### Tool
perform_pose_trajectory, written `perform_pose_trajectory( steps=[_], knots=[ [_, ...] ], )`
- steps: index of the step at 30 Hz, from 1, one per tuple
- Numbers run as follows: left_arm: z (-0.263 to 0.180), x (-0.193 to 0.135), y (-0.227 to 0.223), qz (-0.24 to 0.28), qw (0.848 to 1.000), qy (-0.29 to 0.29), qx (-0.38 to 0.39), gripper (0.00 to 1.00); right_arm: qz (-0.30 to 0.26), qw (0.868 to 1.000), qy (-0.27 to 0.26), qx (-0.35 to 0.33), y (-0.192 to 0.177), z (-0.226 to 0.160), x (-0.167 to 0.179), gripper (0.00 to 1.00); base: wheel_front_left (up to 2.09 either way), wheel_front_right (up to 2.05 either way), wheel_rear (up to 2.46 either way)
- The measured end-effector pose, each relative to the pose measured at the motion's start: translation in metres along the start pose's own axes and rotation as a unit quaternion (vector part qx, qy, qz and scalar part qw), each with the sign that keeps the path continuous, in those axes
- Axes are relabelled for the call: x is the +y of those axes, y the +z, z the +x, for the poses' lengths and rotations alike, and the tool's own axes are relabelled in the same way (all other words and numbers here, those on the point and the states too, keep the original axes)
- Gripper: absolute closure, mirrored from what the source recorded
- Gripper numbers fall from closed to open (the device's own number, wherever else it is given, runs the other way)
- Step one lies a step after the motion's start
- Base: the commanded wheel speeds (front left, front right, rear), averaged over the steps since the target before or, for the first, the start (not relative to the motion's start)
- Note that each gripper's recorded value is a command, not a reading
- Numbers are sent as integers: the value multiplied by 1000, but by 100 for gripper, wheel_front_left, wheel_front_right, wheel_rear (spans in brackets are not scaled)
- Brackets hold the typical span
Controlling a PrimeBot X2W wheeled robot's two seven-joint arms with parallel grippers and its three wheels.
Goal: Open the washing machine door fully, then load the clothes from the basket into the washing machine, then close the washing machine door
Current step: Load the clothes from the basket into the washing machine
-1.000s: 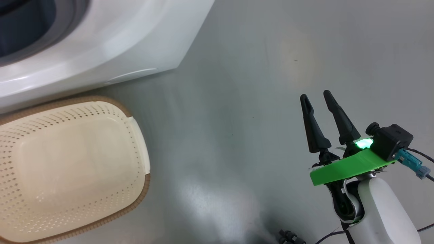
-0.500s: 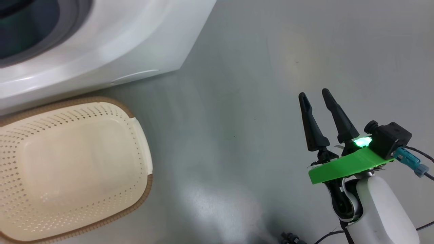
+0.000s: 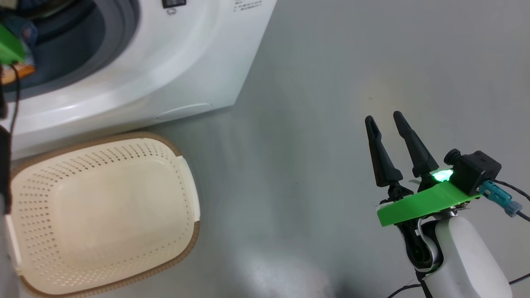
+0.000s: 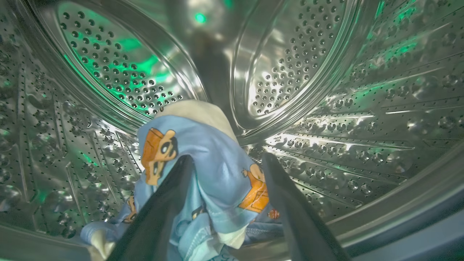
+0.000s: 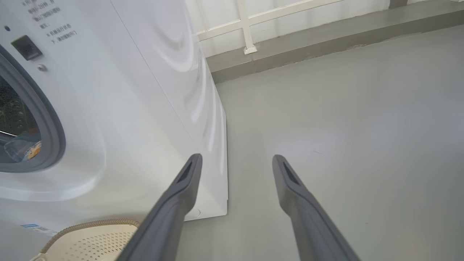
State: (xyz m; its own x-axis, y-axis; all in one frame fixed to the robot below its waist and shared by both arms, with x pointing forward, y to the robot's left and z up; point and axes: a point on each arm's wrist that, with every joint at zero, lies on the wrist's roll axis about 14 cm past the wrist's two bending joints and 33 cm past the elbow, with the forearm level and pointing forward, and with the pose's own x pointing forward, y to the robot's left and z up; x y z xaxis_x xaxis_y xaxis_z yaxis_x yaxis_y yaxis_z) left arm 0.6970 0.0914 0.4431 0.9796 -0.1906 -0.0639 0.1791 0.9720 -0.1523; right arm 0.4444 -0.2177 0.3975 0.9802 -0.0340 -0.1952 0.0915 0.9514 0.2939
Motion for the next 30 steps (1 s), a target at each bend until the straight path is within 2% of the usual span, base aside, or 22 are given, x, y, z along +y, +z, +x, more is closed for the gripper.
perform_pose_trajectory(
  steps=[30],
  knots=[
    [-141,-2,-6,-5,1000,-12,-19,0,7,999,42,-31,27,-18,28,0,0,0,0]
  ],
)
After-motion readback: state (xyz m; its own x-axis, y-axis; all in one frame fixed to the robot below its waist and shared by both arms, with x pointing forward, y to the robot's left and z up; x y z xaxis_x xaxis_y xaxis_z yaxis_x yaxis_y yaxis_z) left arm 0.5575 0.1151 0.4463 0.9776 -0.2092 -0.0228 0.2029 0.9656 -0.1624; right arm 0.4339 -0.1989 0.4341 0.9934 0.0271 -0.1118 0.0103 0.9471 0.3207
